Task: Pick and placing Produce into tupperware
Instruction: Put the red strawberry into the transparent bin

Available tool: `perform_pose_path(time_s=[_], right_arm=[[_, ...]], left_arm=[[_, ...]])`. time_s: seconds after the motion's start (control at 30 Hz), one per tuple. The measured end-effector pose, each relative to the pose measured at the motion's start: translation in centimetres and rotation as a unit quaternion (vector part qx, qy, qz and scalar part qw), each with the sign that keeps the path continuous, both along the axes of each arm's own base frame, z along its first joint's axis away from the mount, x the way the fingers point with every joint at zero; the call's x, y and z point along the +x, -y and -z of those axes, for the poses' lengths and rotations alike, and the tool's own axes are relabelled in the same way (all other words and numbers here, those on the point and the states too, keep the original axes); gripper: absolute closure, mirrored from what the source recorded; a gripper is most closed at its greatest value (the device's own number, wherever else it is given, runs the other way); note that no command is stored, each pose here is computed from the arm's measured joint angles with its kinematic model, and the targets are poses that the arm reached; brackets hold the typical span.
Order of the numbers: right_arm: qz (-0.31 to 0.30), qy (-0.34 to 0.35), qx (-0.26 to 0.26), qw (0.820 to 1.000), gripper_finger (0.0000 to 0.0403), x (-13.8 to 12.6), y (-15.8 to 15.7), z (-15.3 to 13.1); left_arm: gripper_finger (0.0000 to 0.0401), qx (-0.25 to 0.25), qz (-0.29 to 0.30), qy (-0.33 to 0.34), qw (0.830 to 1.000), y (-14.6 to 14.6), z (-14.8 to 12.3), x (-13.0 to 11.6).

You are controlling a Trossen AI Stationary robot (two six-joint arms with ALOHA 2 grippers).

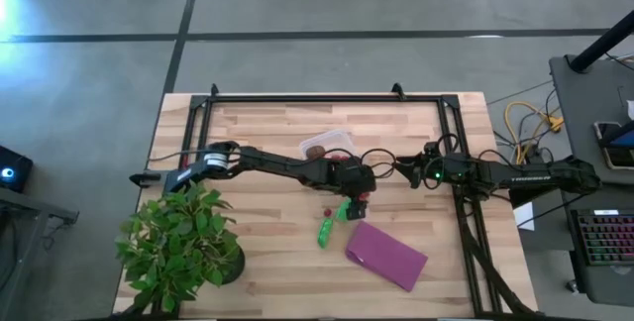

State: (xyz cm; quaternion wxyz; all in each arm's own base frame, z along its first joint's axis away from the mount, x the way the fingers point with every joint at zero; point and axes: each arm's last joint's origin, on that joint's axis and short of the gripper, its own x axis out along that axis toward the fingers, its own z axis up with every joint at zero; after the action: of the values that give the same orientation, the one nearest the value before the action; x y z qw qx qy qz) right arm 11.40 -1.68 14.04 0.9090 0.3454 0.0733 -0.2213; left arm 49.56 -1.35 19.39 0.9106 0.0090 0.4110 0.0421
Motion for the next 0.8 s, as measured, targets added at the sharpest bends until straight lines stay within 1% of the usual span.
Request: perform_pose_path(time_s=[0.1,0.2,0.27,0.4,0.57,0.7,0.8], right_arm=[[0.000,0.000,0.000,1.000,0.0184,0.0,0.0,0.0],[0.000,0.000,0.000,1.000,0.0184,0.0,0.0,0.0],[0.000,0.000,0.000,1.000,0.0184,0.0,0.0,0.0],[0.000,0.000,0.000,1.000,0.0184,0.0,0.0,0.0],[0.000,0.000,0.000,1.000,0.0184,0.0,0.0,0.0],[0.000,0.000,0.000,1.000,0.0184,0.0,0.0,0.0],[0.000,0.000,0.000,1.000,0.0184,0.0,0.0,0.0]], left_arm=[[0.0129,0.000,0.000,-0.002,1.000,0.0,0.4,-0.1],[0.0129,0.001,-0.001,-0.017,1.000,0.0,1.6,0.0],[0.0129,0.005,-0.003,-0.008,1.000,0.0,2.3,0.4],[0.0129,0.004,-0.007,0.006,1.000,-0.1,2.9,0.9],[0.0129,0.012,-0.014,0.003,1.000,-0.3,3.1,0.9],[0.0129,0.016,-0.012,-0.022,1.000,-0.5,3.5,0.5],[0.0129,0.027,0.000,-0.055,0.998,-0.5,3.9,0.0]])
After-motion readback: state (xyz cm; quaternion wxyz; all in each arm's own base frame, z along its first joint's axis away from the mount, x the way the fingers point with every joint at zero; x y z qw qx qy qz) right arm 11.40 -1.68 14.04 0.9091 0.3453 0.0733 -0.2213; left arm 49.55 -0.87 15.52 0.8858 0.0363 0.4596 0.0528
